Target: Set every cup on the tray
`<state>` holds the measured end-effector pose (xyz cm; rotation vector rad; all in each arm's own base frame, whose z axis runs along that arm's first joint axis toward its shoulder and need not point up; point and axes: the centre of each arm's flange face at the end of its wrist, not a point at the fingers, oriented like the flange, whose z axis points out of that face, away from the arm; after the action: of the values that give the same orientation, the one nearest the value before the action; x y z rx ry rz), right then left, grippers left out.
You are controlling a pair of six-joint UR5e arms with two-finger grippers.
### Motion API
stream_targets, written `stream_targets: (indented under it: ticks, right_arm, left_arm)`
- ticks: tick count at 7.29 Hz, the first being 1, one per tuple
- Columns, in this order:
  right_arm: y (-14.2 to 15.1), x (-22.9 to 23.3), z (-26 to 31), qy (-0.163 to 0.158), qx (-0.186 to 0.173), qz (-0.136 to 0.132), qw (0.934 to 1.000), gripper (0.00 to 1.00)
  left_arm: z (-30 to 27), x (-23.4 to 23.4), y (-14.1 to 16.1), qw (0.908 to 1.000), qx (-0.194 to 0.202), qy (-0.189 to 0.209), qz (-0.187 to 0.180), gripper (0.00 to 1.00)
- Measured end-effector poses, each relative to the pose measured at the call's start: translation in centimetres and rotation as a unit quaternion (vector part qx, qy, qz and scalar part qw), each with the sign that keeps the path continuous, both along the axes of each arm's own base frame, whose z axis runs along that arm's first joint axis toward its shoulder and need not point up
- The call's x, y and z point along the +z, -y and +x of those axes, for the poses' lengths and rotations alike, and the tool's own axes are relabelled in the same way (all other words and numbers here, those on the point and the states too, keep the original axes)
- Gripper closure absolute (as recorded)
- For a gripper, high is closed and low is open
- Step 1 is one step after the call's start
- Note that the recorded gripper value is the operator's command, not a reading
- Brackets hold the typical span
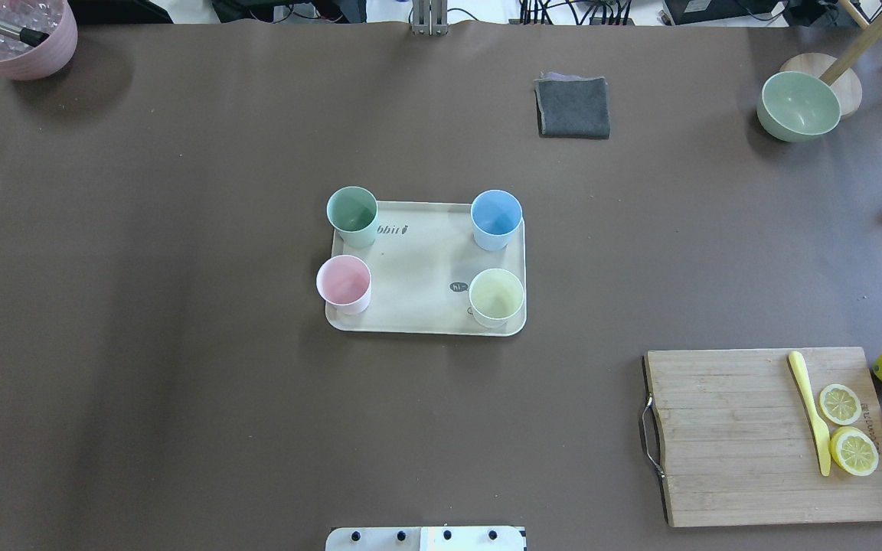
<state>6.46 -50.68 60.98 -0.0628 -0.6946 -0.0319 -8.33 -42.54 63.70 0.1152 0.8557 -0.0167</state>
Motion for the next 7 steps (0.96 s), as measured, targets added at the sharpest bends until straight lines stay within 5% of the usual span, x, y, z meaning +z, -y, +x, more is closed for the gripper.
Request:
stream_targets:
  ticks: [4,7]
  right_arm:
    - [-1.4,0.6,0.6,0.000,0.002,0.072,0.9974,0.00]
    - [-2.7,2.0,0.5,0.004,0.004,0.073,0.9973,0.00]
  left_arm:
    - [0.0,-0.1,0.0,1.0000,0.002,0.001,0.000,0.02]
    - [0.0,0.1,-0.6,1.0000,0.002,-0.002,-0.001,0.02]
